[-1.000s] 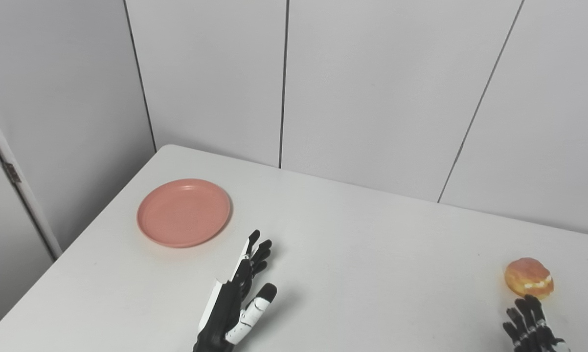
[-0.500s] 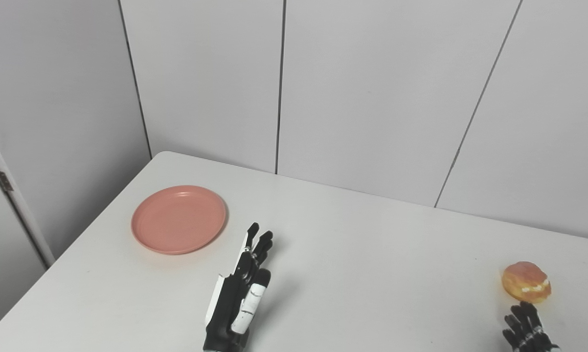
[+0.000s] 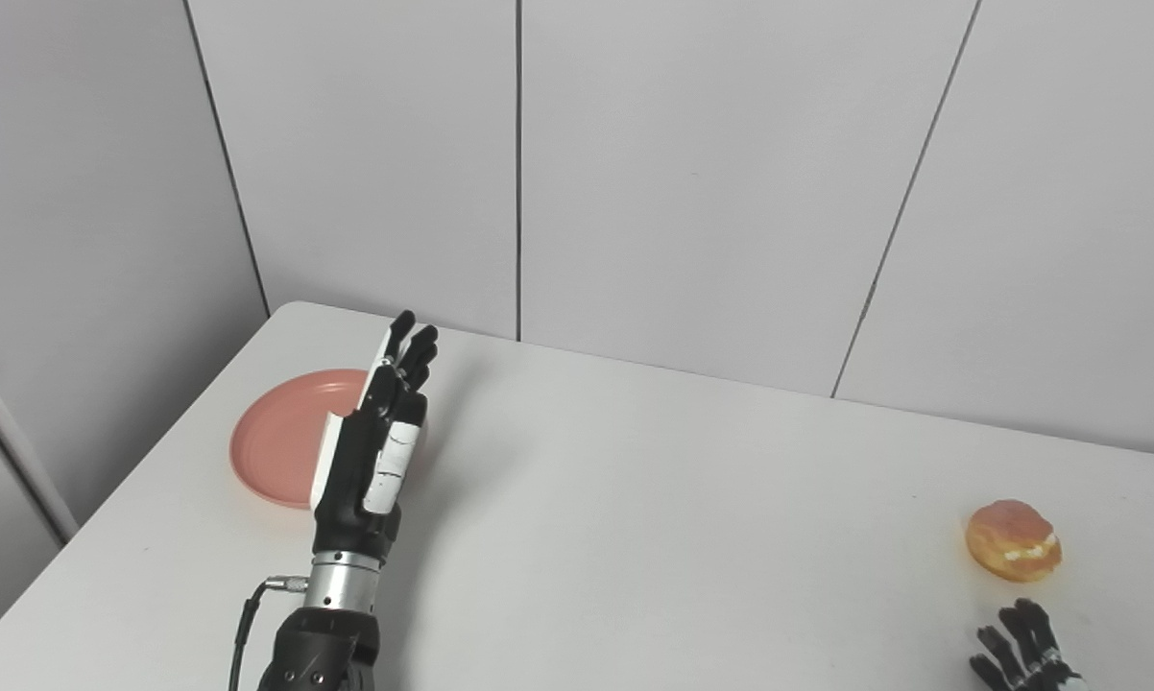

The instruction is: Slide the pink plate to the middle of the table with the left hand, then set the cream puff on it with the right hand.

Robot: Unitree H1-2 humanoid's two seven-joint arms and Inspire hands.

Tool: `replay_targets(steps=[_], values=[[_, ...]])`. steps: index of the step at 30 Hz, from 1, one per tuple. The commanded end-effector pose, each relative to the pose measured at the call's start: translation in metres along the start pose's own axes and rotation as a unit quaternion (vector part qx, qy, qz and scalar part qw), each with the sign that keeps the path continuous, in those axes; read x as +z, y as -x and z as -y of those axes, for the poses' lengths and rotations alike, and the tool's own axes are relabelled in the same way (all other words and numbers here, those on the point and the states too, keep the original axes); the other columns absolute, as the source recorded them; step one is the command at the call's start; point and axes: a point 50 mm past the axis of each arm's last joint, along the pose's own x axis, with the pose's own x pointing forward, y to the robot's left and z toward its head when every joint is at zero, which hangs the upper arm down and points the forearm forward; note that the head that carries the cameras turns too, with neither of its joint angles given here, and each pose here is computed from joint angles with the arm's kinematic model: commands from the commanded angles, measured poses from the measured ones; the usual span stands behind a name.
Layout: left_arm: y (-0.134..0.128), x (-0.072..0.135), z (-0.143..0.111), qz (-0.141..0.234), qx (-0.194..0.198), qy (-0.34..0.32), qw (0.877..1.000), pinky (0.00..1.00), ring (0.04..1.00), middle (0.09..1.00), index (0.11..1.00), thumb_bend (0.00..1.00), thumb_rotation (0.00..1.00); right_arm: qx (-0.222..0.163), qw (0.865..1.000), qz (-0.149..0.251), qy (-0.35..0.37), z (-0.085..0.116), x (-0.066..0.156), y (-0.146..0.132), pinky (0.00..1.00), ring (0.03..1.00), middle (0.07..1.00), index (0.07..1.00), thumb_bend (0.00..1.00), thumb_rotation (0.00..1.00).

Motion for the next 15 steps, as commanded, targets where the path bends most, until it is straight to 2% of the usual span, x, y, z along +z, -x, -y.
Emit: replay_targets(steps=[1, 3, 9, 12, 15], values=[[-0.033, 0.025, -0.004, 0.059, -0.004, -0.002, 0.998, 0.94, 0.943, 0.937, 0.947, 0.94, 0.88, 0.009, 0.999, -0.051, -0.006, -0.003, -0.015, 0.01, 0.92, 0.938, 0.961, 0.961, 0.78, 1.0], [-0.042, 0.024, -0.014, 0.066, -0.001, -0.006, 0.998, 0.97, 0.944, 0.938, 0.952, 0.93, 0.86, 0.011, 0.999, -0.052, -0.004, -0.003, -0.016, 0.01, 0.92, 0.936, 0.958, 0.962, 0.78, 1.0], [-0.067, 0.019, -0.046, 0.073, 0.018, -0.031, 0.997, 0.95, 0.928, 0.901, 0.896, 0.96, 0.83, 0.013, 0.998, -0.057, -0.004, -0.004, -0.015, 0.01, 0.91, 0.922, 0.947, 0.96, 0.79, 1.0], [-0.081, 0.013, -0.066, 0.073, 0.022, -0.053, 0.996, 0.9, 0.911, 0.879, 0.864, 0.98, 0.84, 0.02, 0.998, -0.057, -0.003, -0.005, -0.015, 0.01, 0.92, 0.927, 0.953, 0.964, 0.78, 1.0], [-0.088, 0.008, -0.079, 0.072, 0.028, -0.063, 0.995, 0.94, 0.902, 0.86, 0.856, 1.0, 0.84, 0.022, 0.998, -0.056, -0.002, -0.005, -0.015, 0.01, 0.91, 0.922, 0.948, 0.962, 0.77, 1.0]])
